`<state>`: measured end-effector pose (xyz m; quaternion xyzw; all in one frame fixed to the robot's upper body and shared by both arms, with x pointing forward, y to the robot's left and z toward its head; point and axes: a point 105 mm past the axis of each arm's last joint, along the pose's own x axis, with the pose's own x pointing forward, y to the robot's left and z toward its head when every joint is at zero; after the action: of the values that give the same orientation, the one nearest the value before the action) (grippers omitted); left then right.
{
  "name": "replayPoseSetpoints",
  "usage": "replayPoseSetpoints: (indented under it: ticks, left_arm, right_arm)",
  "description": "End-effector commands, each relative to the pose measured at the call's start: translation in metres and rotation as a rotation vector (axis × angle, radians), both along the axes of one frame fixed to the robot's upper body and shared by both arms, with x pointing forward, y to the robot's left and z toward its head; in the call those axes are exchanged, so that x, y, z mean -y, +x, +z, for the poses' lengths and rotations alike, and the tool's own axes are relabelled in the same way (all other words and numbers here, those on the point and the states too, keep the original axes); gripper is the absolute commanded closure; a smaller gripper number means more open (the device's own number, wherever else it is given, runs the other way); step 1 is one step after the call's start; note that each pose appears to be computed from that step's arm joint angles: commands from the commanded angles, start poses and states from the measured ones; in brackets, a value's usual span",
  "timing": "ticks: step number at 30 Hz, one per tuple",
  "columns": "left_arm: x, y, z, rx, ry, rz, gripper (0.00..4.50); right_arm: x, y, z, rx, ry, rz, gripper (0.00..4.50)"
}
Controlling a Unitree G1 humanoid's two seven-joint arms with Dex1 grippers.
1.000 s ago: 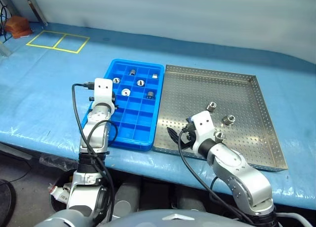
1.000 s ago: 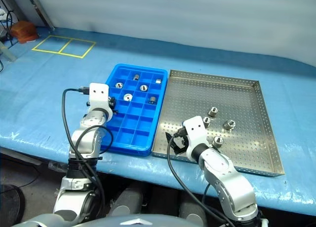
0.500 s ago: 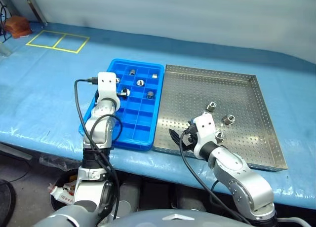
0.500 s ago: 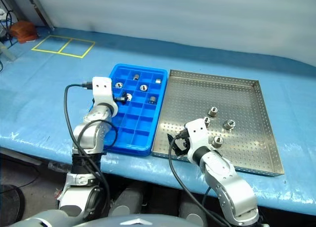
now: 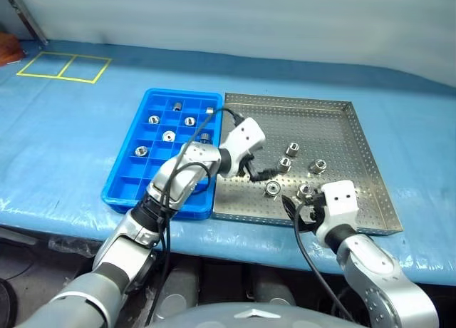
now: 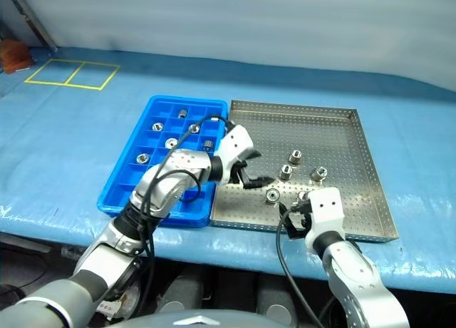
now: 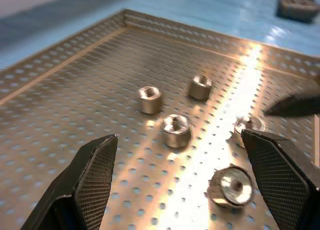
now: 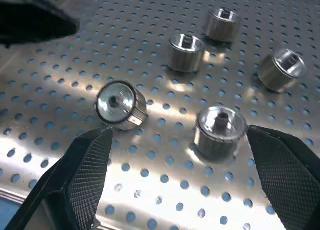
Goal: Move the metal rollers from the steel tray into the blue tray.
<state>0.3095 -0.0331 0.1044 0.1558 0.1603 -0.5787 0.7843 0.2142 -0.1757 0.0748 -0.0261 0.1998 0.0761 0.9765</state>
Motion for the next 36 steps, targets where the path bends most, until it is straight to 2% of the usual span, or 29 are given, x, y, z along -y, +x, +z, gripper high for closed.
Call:
replayPoseSetpoints:
  ticks: [1,4,13,21,24,27,31,36]
  left_arm:
    - [0.008,-0.004,-0.007,0.023,0.037,-0.072,0.19]
    - [0.011,-0.005,-0.022,0.004,0.076,-0.088,0.19]
    - [0.027,-0.007,-0.035,0.060,0.114,-0.124,0.19]
    - [0.026,-0.005,-0.032,0.083,0.098,-0.109,2.73]
    - [0.018,0.002,-0.029,0.056,0.078,-0.057,2.79]
    - [0.009,0.015,-0.010,0.049,-0.010,0.042,2.79]
    - [-0.012,0.040,0.034,0.073,-0.219,0.267,2.80]
    - [-0.060,0.065,0.061,0.212,-0.299,0.606,2.80]
  right_arm:
    - [0.001,-0.002,0.017,0.076,-0.008,-0.020,0.00]
    - [-0.001,-0.003,0.016,0.074,0.000,-0.028,0.00]
    - [-0.009,0.002,0.015,0.081,0.018,-0.010,0.00]
    - [-0.018,0.008,0.014,0.083,0.031,0.027,0.00]
    - [-0.021,0.011,0.016,0.094,0.038,0.043,0.00]
    - [-0.028,0.016,0.020,0.108,0.041,0.086,0.00]
    - [-0.039,0.024,0.025,0.125,0.049,0.151,0.00]
    - [-0.058,0.038,0.031,0.152,0.055,0.237,0.00]
